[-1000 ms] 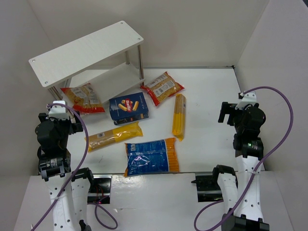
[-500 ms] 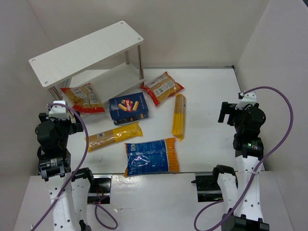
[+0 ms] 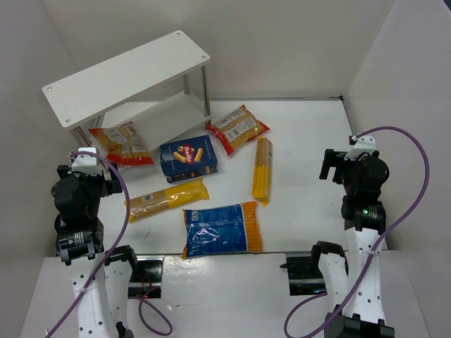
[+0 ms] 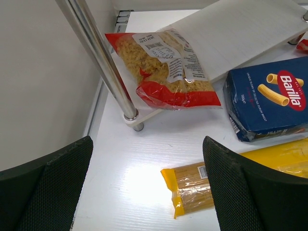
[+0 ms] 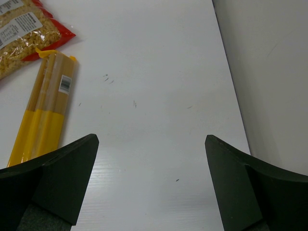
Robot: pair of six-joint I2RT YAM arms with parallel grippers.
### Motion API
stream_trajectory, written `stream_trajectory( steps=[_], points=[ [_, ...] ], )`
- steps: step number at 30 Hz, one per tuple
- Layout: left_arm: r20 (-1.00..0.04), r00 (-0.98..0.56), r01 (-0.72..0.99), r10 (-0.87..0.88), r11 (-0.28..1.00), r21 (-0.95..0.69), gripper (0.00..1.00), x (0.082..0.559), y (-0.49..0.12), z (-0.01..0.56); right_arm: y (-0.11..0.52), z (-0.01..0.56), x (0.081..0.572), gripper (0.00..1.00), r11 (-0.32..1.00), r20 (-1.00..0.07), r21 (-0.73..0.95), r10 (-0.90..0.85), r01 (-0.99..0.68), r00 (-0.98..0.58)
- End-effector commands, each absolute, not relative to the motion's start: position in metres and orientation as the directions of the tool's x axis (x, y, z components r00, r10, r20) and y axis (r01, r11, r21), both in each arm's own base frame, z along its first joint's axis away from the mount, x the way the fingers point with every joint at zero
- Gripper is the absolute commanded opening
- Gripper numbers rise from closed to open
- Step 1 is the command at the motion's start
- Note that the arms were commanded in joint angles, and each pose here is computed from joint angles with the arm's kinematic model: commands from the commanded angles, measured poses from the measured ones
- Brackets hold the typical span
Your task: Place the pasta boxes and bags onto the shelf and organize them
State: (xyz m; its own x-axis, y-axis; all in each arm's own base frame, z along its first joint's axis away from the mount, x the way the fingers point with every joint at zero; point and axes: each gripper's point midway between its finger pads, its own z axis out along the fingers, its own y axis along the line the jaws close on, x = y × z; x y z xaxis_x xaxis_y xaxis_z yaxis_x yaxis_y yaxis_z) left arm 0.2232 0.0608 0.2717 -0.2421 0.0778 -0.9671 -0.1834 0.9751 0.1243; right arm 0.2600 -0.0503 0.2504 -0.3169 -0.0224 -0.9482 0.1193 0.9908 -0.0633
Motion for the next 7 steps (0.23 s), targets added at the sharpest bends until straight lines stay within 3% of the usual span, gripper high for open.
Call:
stream_trajectory(
  steps=[1,7],
  points=[
    [-0.977,-0.193,-0.183,0.09,0.975,0.126,1.0,0.225,0.0604,0.2811,-0.0526,0.262,0.263,1.0,0.99,-0.962,-0.077,-0.042,0.122,-0.27],
    [-0.977,-0.192,-0.174,0.09,0.977,0.124,1.0,0.2254,0.0588,0.2811,-0.0529,0.2597,0.2644,1.0,0.99,-0.959,-0.076,-0.04,0.121,-0.279]
  ],
)
